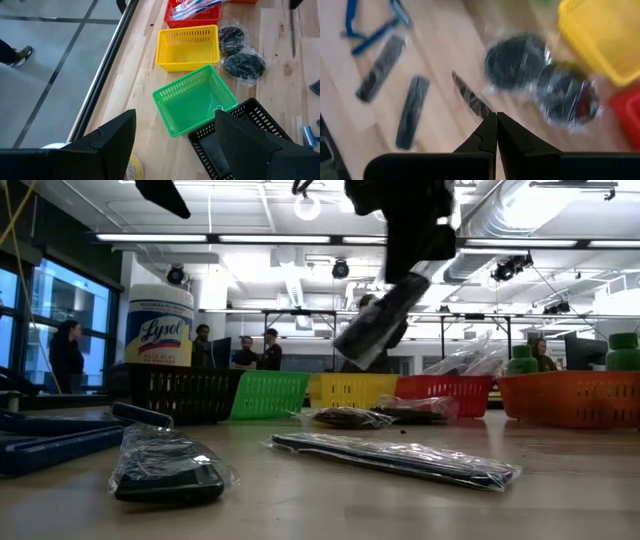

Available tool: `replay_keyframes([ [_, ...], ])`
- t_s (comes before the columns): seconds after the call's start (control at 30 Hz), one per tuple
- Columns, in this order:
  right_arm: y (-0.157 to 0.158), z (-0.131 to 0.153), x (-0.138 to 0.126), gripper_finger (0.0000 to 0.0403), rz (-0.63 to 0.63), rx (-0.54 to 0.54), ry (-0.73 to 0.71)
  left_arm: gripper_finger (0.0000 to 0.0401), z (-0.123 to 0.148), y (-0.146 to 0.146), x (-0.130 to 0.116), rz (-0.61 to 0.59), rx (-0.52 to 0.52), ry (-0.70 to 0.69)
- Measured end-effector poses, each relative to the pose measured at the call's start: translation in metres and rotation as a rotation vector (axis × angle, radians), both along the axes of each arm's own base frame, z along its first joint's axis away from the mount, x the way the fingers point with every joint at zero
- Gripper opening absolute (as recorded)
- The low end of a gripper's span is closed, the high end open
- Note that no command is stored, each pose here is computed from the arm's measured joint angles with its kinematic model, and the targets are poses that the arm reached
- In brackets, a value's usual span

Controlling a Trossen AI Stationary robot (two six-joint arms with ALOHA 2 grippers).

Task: Pick & Place Travel size toiletries
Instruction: Put the black hair comb into the yellow bin

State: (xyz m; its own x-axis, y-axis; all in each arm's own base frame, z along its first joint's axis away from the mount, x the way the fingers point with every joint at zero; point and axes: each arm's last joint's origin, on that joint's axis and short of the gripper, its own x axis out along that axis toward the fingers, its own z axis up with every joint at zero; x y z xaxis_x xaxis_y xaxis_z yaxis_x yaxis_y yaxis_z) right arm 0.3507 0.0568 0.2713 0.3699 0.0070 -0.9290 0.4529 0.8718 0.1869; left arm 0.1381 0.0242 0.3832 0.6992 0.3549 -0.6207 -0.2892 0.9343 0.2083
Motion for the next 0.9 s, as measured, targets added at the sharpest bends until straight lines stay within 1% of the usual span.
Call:
replay_keyframes([
  [0.2,-0.034,0.010,0.007,0.0003,-0.074,-0.042,-0.094,0.0260,0.000,0.000,0.000,0.003,-0.003,-0.002],
  [0.37,-0.065,0.014,0.009,0.0003,-0.165,-0.109,-0.138,0.0260,0.000,0.000,0.000,0.004,-0.004,-0.003],
  [0.67,-0.113,0.015,0.005,0.0003,-0.361,-0.253,-0.138,0.0260,0.000,0.000,0.000,0.011,-0.011,-0.007],
  [0.8,-0.130,0.014,0.006,0.0003,-0.418,-0.303,-0.152,0.0260,0.000,0.000,0.000,0.010,-0.011,-0.007],
  [0.9,-0.138,0.011,0.010,0.0003,-0.438,-0.313,-0.174,0.0260,0.000,0.000,0.000,0.010,-0.011,-0.007],
])
